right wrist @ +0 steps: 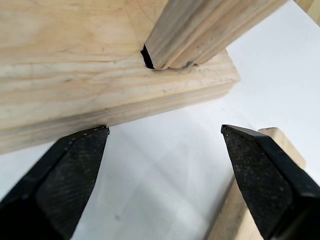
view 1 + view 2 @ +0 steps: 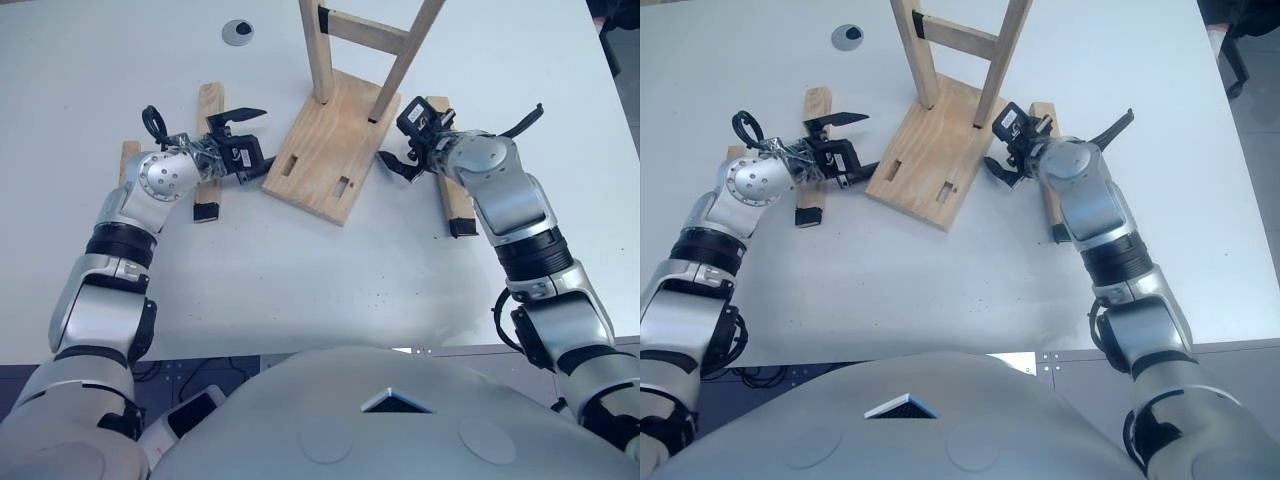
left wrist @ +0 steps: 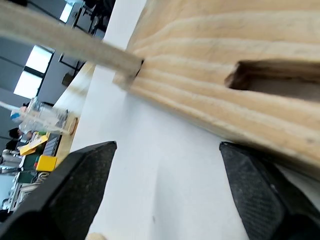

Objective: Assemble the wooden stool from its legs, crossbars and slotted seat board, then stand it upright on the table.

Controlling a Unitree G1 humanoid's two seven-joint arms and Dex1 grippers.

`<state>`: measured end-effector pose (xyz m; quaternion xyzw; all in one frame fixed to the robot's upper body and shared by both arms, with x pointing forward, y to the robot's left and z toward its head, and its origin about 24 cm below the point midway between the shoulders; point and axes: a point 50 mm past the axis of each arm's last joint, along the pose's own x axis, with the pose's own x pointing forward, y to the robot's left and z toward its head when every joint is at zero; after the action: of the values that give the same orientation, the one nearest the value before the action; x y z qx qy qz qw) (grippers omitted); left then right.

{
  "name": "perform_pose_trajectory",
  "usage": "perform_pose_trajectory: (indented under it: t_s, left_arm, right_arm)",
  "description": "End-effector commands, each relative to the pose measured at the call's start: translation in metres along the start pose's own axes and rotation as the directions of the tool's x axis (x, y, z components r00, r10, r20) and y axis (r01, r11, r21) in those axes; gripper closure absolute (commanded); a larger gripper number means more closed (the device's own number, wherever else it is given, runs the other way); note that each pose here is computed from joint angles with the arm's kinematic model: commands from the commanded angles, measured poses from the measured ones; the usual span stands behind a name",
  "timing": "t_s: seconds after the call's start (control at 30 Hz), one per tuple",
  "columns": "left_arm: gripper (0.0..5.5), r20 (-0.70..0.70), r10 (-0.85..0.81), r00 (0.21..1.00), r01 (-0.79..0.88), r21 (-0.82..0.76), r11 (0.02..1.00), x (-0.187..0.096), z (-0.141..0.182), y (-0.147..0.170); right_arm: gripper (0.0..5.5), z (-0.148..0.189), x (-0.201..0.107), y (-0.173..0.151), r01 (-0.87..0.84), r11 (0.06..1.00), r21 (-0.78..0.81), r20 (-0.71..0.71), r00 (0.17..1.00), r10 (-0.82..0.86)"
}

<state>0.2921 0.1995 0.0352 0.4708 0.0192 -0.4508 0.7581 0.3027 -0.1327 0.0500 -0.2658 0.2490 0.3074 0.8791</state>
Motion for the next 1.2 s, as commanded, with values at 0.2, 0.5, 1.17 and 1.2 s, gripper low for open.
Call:
perform_pose_trajectory:
  t_s: [0.2, 0.5, 1.17, 1.2]
  left_arm:
    - [1.69, 0.085, -0.148, 0.985, 0.149, -0.003, 0.989, 0.003, 0.027, -0.034]
    - [1.69, -0.046, 0.055, 0.997, -0.063, -0.216, 0.974, -0.043, 0.007, -0.006]
    - [1.83, -0.56, 0.294, 0.775, -0.607, -0.788, 0.099, -0.153, -0.097, -0.076]
    - [1.99, -0.554, 0.266, 0.789, -0.591, -0.802, 0.082, -0.152, -0.097, -0.08]
  right_arm:
    - [1.36, 0.014, 0.017, -0.001, -0.001, 0.999, -0.052, 0.038, 0.999, 0.003]
    - [1.36, 0.014, -0.018, -0.021, 0.11, 0.994, 0.016, 0.092, 0.99, -0.111]
    - [1.36, -0.013, -0.041, -0.003, 0.183, 0.963, 0.198, 0.056, 0.979, -0.197]
    - [1.36, -0.013, -0.04, -0.003, 0.184, 0.962, 0.199, 0.055, 0.978, -0.199]
